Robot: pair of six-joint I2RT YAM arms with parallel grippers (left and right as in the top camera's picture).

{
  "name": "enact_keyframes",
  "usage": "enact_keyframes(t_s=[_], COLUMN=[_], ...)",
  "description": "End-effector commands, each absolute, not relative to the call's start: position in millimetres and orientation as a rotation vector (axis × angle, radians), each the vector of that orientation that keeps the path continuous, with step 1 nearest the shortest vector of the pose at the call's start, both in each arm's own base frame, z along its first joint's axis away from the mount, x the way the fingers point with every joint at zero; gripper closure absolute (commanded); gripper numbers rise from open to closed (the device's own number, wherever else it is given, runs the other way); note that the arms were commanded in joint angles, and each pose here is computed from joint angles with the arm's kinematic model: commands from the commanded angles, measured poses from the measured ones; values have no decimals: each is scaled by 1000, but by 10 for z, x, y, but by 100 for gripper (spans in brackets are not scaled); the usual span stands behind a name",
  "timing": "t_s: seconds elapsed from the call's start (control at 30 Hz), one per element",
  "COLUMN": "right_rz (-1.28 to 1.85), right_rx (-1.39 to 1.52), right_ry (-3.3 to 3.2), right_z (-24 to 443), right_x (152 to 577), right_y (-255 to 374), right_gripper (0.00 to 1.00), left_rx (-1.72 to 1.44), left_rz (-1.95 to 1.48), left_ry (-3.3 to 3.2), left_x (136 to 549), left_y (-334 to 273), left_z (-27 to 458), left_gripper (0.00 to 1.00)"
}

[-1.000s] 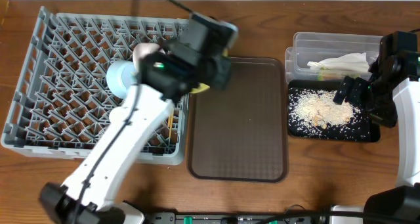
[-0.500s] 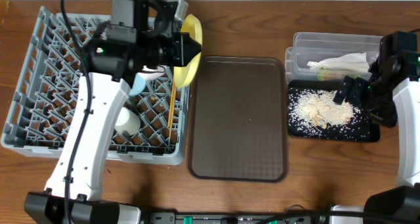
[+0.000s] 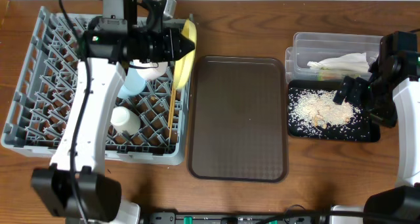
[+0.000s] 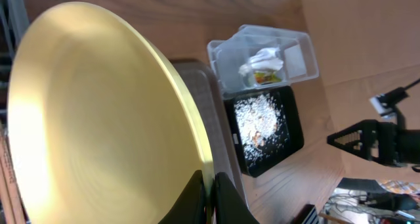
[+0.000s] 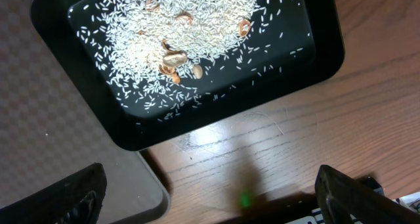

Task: Sort waste into correct bins and load items into the dishwasher
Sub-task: 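Lift the yellow plate and carry it over the dish rack, then lower the plate upright into the rack slots and open the left gripper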

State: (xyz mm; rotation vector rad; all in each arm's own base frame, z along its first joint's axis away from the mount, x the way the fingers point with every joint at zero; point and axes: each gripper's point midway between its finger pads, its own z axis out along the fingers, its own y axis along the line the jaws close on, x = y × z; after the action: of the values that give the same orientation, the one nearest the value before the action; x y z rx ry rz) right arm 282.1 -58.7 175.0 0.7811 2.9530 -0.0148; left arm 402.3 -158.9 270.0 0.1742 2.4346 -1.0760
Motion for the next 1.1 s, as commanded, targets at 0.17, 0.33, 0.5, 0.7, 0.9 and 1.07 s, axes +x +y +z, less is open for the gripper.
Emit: enact_keyframes(t_s=[0.17,0.33,0.5,0.7,0.9,1.07], right_rz=[-13,-14,-14,-14,-7,118], right_rx=[767,768,769,768,739,664], right_ry=[2938,2941,2945,2943,2921,2812], right_z=[1803,1802,1801,1801,1809,1872], right_x=[2845,2837,2827,2832,2902,3237], right_y=[-614,-613,-611,-612,-618,-475], right_gripper=[1,1,1,1,1,1], left_rx=[77,-3,-38,-95,-126,-156], left_rz=[-1093,-1093,-1083,-925,-606,-487], left_ry=[2524,2569,2581,2606,2594,2596], left_x=[4257,4370,4413,4433,4370,4169], left_y=[-1443,-1284,-1195,-974,-626,-488], left_z=[2254,2002,1919,1896,2089,2279], left_gripper=[92,92,60,37,34,29])
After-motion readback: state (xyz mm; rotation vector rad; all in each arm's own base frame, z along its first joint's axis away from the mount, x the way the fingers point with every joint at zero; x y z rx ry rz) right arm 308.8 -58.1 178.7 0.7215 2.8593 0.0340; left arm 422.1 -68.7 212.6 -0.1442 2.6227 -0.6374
